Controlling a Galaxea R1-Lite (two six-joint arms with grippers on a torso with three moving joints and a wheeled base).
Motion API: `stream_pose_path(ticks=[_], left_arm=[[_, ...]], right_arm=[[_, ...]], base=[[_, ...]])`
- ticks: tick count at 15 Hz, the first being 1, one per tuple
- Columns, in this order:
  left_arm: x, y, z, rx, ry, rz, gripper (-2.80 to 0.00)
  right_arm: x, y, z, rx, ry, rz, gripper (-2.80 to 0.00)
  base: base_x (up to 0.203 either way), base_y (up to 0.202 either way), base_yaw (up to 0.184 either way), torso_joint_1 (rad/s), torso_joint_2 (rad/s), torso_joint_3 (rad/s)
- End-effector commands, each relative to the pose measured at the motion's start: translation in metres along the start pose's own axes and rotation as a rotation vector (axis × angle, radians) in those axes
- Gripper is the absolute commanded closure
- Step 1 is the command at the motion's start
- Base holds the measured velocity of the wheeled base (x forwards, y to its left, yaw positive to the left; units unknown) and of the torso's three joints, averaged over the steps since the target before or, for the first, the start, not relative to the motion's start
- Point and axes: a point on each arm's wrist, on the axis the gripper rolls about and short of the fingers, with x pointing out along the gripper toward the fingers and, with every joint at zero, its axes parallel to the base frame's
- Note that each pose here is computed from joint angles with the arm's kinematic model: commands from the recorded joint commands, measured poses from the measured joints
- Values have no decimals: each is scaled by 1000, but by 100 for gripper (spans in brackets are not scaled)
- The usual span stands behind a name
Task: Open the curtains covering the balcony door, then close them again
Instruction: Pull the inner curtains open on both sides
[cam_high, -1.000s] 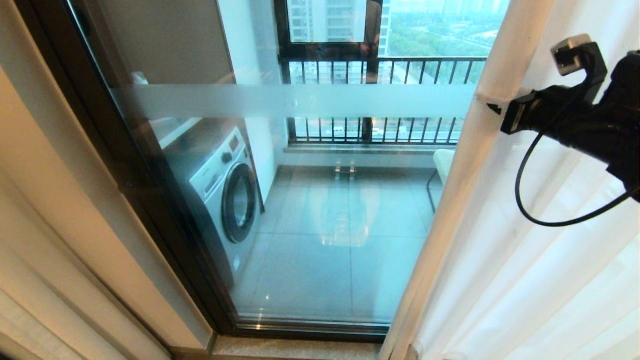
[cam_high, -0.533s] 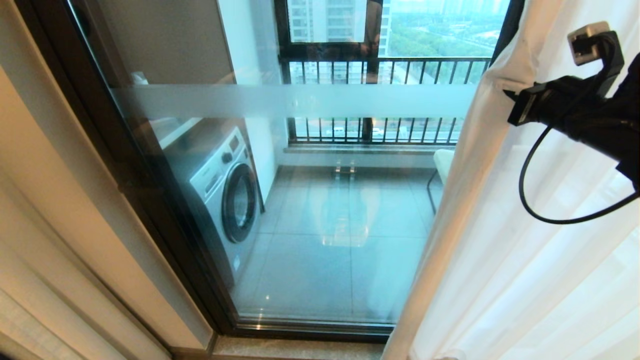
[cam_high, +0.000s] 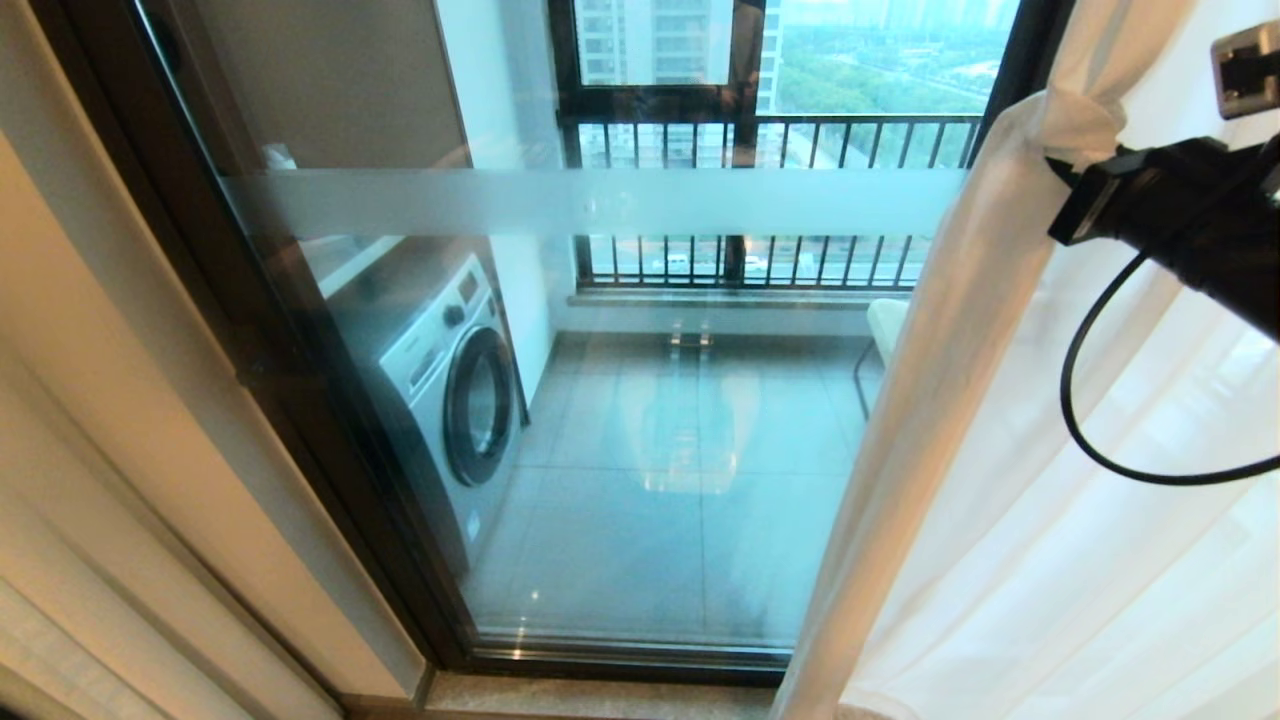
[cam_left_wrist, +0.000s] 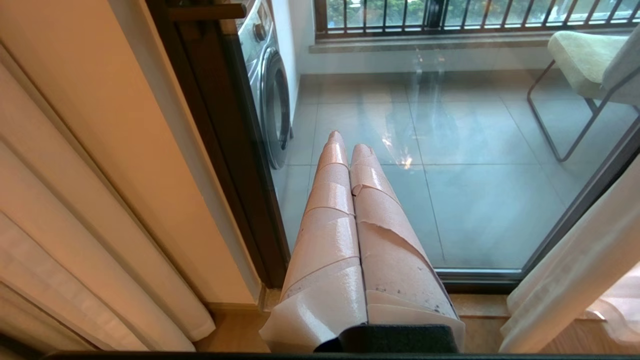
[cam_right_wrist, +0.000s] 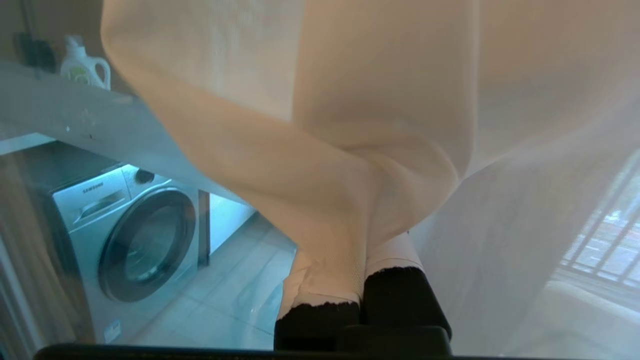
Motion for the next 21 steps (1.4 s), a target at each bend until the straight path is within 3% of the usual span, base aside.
stream_pose_path(ticks=[1,5,21], left_arm=[[0,0,0,1,2,0,0],[0,0,0,1,2,0,0],[0,0,0,1,1,-4,0]], right_arm=[[-11,2,16,-8,-41,-31,0],[-17,1,23,-9,-49,-90,0],[-46,6,23,11,-19,-90,0]], base=[[0,0,0,0,0,0],[0,0,0,0,0,0],[0,0,0,0,0,0]])
